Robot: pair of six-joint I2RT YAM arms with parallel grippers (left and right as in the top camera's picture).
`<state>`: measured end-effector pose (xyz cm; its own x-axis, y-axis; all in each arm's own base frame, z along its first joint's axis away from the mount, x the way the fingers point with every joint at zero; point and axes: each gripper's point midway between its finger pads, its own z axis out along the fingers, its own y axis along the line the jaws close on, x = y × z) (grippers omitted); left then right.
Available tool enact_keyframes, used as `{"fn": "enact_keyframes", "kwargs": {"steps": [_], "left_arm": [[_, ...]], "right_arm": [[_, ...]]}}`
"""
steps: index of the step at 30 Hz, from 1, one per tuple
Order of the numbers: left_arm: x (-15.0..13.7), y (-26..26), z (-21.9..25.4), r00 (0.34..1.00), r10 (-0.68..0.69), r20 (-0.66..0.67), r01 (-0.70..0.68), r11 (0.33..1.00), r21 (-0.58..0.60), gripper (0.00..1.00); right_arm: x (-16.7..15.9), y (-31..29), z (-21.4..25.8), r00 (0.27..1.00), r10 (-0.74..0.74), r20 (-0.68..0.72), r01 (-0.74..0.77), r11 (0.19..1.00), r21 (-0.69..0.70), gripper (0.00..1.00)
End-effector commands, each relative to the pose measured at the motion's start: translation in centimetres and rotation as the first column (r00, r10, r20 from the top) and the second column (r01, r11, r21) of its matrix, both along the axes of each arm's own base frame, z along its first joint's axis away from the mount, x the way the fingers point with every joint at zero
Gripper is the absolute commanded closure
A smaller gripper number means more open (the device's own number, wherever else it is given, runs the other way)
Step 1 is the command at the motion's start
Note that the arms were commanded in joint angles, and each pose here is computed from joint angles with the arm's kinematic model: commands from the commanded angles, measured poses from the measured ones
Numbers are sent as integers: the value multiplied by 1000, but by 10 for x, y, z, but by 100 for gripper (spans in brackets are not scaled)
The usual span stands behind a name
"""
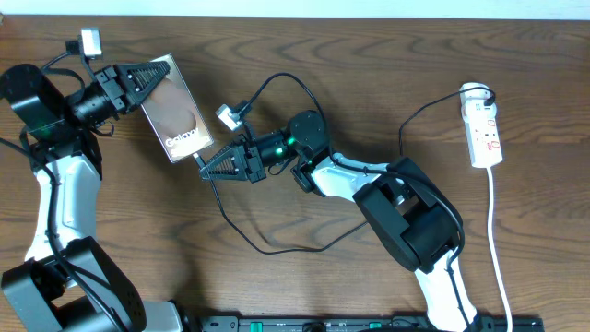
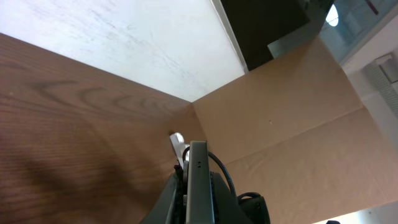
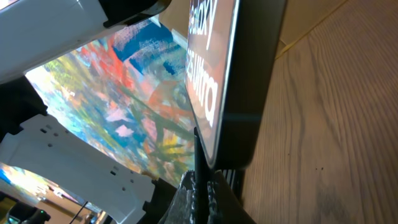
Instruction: Plug charger to phone and switch on socket
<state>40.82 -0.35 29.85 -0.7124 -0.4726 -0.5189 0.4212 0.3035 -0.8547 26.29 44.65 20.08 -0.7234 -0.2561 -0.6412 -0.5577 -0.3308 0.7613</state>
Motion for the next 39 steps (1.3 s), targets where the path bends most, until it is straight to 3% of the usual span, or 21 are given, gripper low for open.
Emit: {"fn": "enact_keyframes", "kwargs": {"steps": [1,39], "left_arm": [[-7,-4,10,999,-37,34,37,999,13,93],[-7,-16,10,997,-65,46,64,998,22,93]], "right_arm": [[4,2,5,1000,-23,-1,23,1000,13,99],[12,-8,12,999,-33,-2,33,999,30,99]]}}
